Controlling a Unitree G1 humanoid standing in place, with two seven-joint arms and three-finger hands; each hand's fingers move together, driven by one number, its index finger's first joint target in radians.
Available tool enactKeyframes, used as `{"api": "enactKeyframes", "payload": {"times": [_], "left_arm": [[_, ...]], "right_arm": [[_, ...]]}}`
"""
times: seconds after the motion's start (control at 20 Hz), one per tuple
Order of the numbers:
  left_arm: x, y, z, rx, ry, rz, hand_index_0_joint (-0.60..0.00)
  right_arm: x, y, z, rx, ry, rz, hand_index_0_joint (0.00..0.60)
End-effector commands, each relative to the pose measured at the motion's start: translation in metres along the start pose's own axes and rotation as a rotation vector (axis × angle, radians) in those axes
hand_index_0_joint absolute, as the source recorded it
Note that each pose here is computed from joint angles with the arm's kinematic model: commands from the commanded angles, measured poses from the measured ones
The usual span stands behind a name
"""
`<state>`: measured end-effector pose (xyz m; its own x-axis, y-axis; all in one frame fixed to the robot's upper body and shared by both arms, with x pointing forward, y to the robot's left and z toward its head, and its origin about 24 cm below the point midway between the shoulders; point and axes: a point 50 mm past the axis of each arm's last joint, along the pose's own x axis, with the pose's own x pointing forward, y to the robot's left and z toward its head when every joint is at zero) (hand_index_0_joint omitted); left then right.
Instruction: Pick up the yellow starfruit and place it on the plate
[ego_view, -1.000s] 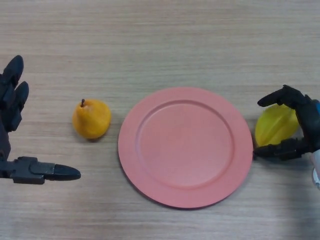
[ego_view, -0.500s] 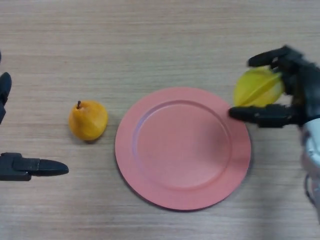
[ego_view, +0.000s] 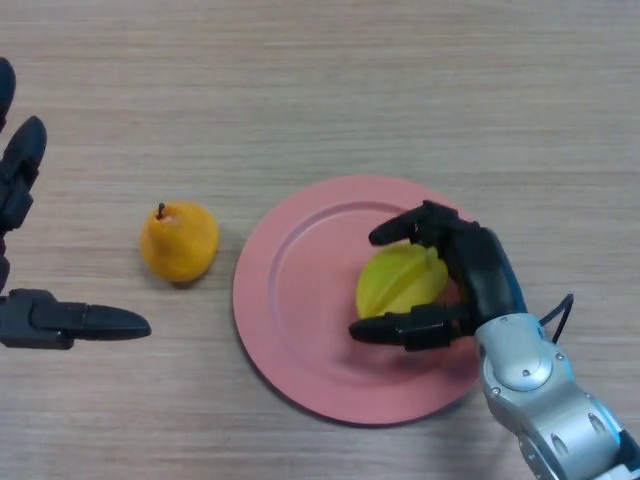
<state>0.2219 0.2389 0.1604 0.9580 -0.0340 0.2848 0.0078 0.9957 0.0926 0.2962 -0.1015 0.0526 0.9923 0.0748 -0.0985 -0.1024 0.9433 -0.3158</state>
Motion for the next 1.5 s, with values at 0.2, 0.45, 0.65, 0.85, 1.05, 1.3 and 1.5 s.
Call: {"api": "enactKeyframes", "payload": {"times": [0.2,0.45,0.65,0.85,1.05,1.3,1.5], "left_arm": [[0.006,-0.009,0.034,0.214,-0.291,-0.002,0.0],[0.012,-0.014,0.034,0.218,-0.281,-0.01,0.0],[0.013,-0.017,0.036,0.19,-0.294,-0.03,0.0],[0.015,-0.026,0.034,0.109,-0.247,-0.059,0.0],[0.018,-0.035,0.029,0.076,-0.207,-0.101,0.0],[0.022,-0.039,0.03,0.056,-0.253,-0.08,0.0],[0.021,-0.039,0.029,0.038,-0.219,-0.092,0.0]], "right_arm": [[-0.006,-0.023,0.071,0.111,-0.255,-0.033,0.0],[-0.017,-0.031,0.089,0.125,-0.336,-0.025,0.0],[-0.039,-0.052,0.109,0.178,-0.423,-0.042,0.0],[-0.061,-0.076,0.113,0.226,-0.502,-0.068,0.0],[-0.073,-0.112,0.107,0.197,-0.552,-0.195,0.0],[-0.094,-0.133,0.095,0.159,-0.501,-0.231,0.0],[-0.096,-0.139,0.099,0.15,-0.509,-0.249,0.0]]}}
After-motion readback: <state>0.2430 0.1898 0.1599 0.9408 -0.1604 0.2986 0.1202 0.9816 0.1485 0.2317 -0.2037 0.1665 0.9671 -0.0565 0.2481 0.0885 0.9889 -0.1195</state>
